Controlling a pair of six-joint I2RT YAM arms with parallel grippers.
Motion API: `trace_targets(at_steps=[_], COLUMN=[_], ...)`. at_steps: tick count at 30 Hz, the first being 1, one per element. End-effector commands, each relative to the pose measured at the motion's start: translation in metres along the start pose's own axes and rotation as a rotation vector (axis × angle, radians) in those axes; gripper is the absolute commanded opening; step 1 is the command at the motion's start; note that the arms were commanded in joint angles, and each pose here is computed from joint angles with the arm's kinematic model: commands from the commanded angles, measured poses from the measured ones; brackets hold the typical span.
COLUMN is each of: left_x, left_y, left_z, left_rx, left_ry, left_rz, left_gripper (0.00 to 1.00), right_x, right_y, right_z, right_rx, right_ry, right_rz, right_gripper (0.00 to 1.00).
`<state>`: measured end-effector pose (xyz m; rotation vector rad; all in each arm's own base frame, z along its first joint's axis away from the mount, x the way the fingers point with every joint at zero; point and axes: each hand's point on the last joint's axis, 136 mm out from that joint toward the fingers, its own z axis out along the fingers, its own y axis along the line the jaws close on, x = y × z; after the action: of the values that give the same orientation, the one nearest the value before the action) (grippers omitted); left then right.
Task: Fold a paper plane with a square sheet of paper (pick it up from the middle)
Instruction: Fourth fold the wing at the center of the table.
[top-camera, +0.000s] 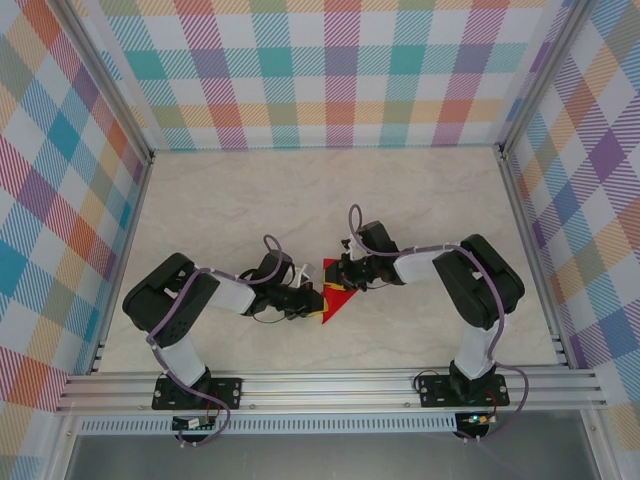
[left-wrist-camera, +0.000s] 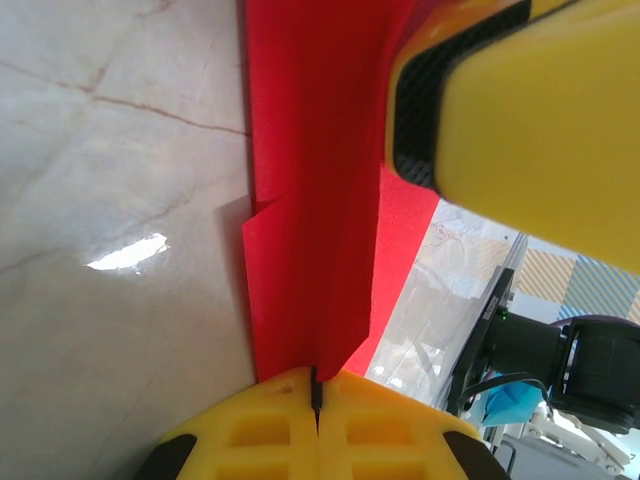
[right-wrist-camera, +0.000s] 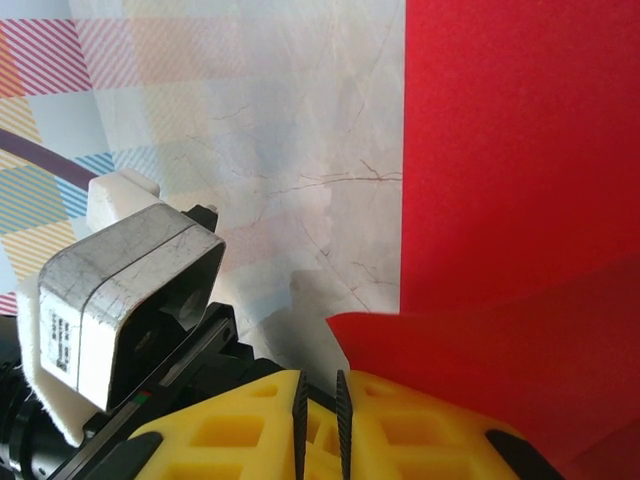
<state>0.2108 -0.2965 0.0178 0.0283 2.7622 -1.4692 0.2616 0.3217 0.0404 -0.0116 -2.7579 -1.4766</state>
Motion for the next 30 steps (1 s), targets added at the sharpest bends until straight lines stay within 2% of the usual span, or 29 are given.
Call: trace_targets(at_steps=[1, 5, 13, 16, 23, 30], left_x=[0.012, 0.015, 0.018, 0.018, 0.015, 0.016], left_y=[0.053, 0.056, 0.062, 0.062, 0.048, 0.037], left_z=[0.007, 0.006, 0.003, 0.000, -0.014, -0.017], left_rx=[-0.172, -0.179, -0.218, -0.234, -0.243, -0.238], left_ry=[0.015, 0.020, 0.027, 0.021, -0.013, -0.001], left_rz=[-0.115, -0.119, -0.112, -0.107, -0.083, -0.057], left_gripper=[0.00, 0.00, 0.00, 0.04, 0.16, 0.16], right_x=[-0.004, -0.009, -0.004, -0.002, 0.001, 0.002], right_y=[-0.005, -0.029, -0.053, -0.063, -0.066, -0.064], right_z=[0.004, 0.003, 0.013, 0.010, 0.009, 0.007], right_rx=[0.040, 0.161, 0.218, 0.269, 0.279, 0.273], right_ry=[-0.004, -0.034, -0.003, -0.007, -0.008, -0.008], right_rz=[0.001, 0.037, 0.081, 0.102, 0.109, 0.105], right_gripper=[0.18, 0.18, 0.17, 0.16, 0.14, 0.13])
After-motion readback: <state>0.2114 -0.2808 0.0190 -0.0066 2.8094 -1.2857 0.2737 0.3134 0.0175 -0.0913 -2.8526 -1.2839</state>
